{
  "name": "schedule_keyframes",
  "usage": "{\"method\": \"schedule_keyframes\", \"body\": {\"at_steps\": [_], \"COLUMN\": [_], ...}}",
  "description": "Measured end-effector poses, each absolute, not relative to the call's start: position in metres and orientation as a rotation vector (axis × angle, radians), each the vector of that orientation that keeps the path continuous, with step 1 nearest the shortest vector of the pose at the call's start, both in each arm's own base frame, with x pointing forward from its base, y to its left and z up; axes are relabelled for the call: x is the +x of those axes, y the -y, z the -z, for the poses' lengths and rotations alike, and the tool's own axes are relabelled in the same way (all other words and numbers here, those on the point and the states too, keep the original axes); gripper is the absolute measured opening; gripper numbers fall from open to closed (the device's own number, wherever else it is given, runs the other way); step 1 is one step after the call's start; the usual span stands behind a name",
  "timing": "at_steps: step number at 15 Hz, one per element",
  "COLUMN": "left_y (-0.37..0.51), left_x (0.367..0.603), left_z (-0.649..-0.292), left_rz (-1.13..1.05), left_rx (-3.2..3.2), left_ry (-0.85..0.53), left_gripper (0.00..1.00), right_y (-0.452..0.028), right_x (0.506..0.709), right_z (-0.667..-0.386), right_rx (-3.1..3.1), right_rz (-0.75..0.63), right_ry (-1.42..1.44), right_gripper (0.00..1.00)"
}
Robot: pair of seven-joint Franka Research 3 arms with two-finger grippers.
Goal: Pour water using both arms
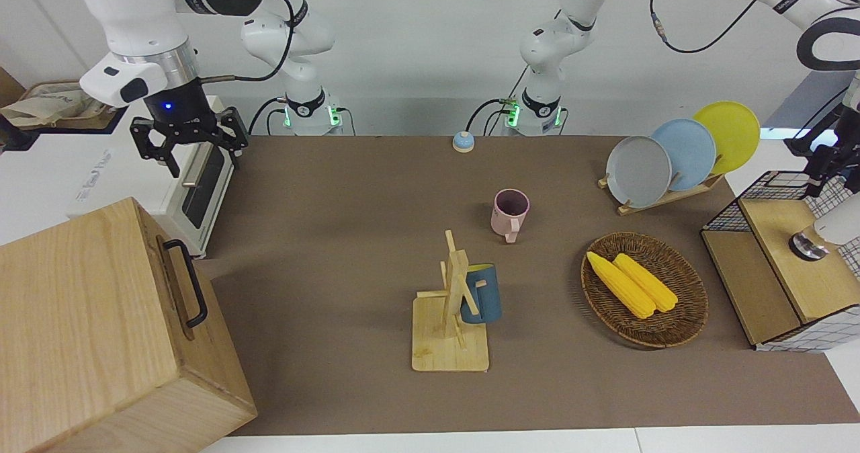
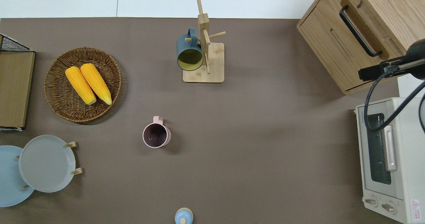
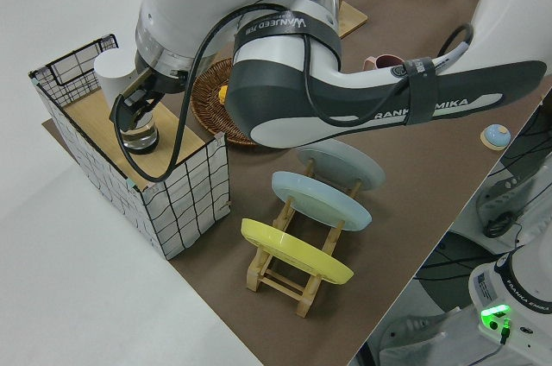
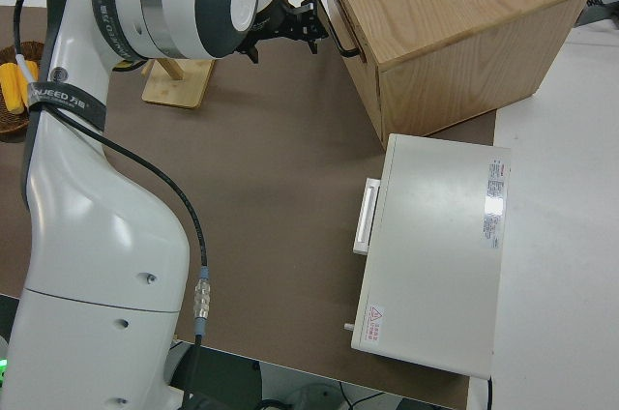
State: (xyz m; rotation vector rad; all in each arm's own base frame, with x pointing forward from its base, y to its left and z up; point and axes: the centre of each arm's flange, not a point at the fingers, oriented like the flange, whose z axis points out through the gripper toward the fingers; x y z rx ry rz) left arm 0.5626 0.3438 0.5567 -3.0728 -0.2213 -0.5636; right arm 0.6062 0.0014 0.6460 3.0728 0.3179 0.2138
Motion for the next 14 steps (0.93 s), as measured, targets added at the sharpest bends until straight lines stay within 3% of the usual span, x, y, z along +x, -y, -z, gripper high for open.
{"method": "schedule_keyframes", "body": {"at_steps": [7,14], "left_y": [-0.303,-0.196], "left_x": [0.537,0.552], "left_z": [-0.592,-0.609], "left_rz": [0.253,0.047], "left_rx": [-3.136,-3.147], "left_ry": [0.275,0.235], "left_gripper": [1.0,1.0], "right_y": [-0.001,-0.001], "right_x": [0.606,0.606], "right_z": [-0.646,-0.646], "right_rx": [3.073,3.073], "right_rz": [-0.214,-0.214], "right_ry": [-0.318,-0.318], "right_gripper": [0.99,0.99]}}
